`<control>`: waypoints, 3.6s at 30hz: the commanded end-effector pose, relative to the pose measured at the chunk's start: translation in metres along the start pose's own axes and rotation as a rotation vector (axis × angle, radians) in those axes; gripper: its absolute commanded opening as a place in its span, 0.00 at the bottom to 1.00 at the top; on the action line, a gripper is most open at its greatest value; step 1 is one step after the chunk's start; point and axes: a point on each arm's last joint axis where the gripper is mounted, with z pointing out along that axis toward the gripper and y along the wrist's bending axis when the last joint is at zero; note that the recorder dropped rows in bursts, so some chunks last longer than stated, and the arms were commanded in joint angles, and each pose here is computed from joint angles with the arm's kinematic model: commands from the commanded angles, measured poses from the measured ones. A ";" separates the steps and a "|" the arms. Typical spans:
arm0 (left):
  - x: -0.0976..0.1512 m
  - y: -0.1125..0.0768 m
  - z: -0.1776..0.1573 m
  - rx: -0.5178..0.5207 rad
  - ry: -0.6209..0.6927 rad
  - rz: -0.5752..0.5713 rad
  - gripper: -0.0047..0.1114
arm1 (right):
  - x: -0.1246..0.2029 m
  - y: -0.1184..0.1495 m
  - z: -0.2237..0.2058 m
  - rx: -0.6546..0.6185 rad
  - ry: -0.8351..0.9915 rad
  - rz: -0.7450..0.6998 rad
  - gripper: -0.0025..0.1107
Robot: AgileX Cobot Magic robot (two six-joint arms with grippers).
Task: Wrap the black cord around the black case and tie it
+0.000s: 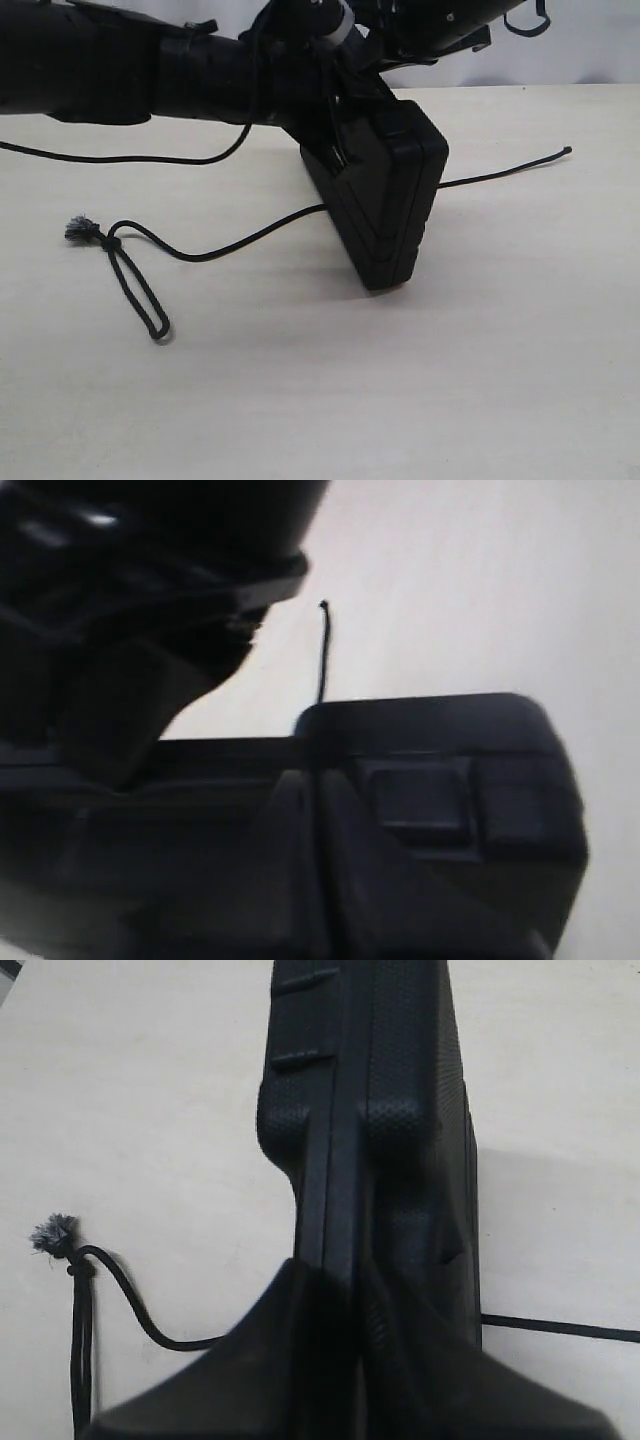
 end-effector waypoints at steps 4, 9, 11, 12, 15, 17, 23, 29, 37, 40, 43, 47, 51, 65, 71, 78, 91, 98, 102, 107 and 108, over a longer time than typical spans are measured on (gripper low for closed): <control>-0.036 0.018 -0.047 -0.242 -0.024 0.007 0.04 | 0.007 -0.008 0.011 0.033 0.050 -0.030 0.06; -0.035 0.036 -0.075 -0.504 0.059 -0.037 0.04 | 0.007 -0.008 0.011 0.033 0.050 -0.030 0.06; -0.028 0.038 -0.080 -0.562 0.105 -0.043 0.04 | 0.007 -0.008 0.011 0.033 0.050 -0.030 0.06; -0.023 0.037 -0.081 -0.575 0.127 -0.037 0.04 | 0.007 -0.008 0.011 0.033 0.050 -0.030 0.06; -0.014 0.034 -0.080 -0.570 0.164 -0.020 0.04 | 0.007 -0.007 0.011 0.032 0.055 -0.030 0.06; -0.009 0.032 -0.079 -0.555 0.174 -0.020 0.04 | 0.008 -0.007 0.011 0.031 0.059 -0.030 0.06; -0.003 0.009 -0.068 -0.331 0.108 -0.012 0.04 | 0.008 -0.007 0.011 0.030 0.063 -0.047 0.06; -0.006 -0.002 -0.064 -0.215 0.053 -0.012 0.04 | 0.008 -0.007 0.011 0.028 0.069 -0.064 0.24; 0.005 -0.003 -0.056 -0.204 0.092 -0.022 0.04 | 0.009 -0.007 0.011 0.025 0.080 -0.083 0.32; 0.013 -0.004 -0.049 -0.193 0.116 -0.030 0.04 | 0.011 -0.010 0.011 0.052 0.096 -0.119 0.32; 0.023 -0.005 -0.040 -0.177 0.147 -0.033 0.04 | 0.011 -0.012 0.010 0.072 0.102 -0.118 0.32; 0.032 -0.007 -0.025 -0.128 0.162 -0.019 0.04 | 0.011 -0.011 0.011 0.067 0.104 -0.112 0.32; 0.043 -0.008 -0.008 -0.082 0.180 -0.035 0.04 | 0.011 -0.007 0.011 0.026 0.096 -0.104 0.32; 0.049 -0.006 0.018 -0.028 0.159 -0.066 0.04 | 0.009 -0.006 0.011 0.007 0.077 -0.105 0.32; 0.049 -0.004 0.019 -0.040 0.163 -0.064 0.04 | 0.009 -0.005 0.011 0.005 0.078 -0.102 0.32; 0.050 -0.006 0.021 -0.027 0.161 -0.066 0.04 | 0.010 -0.003 0.011 -0.016 0.085 -0.084 0.32; 0.053 -0.006 0.022 -0.025 0.169 -0.064 0.04 | 0.003 0.003 0.000 -0.041 0.019 -0.121 0.32; 0.053 -0.006 0.022 -0.025 0.169 -0.064 0.04 | 0.000 0.008 -0.003 -0.079 -0.020 -0.146 0.32; 0.053 -0.006 0.022 -0.025 0.169 -0.064 0.04 | 0.002 0.005 0.003 -0.075 0.004 -0.148 0.32; 0.054 -0.005 0.022 -0.040 0.179 -0.063 0.04 | 0.009 -0.003 0.016 -0.038 0.064 -0.175 0.32; 0.054 -0.004 0.022 -0.045 0.184 -0.060 0.04 | 0.009 -0.003 0.016 -0.038 0.064 -0.175 0.32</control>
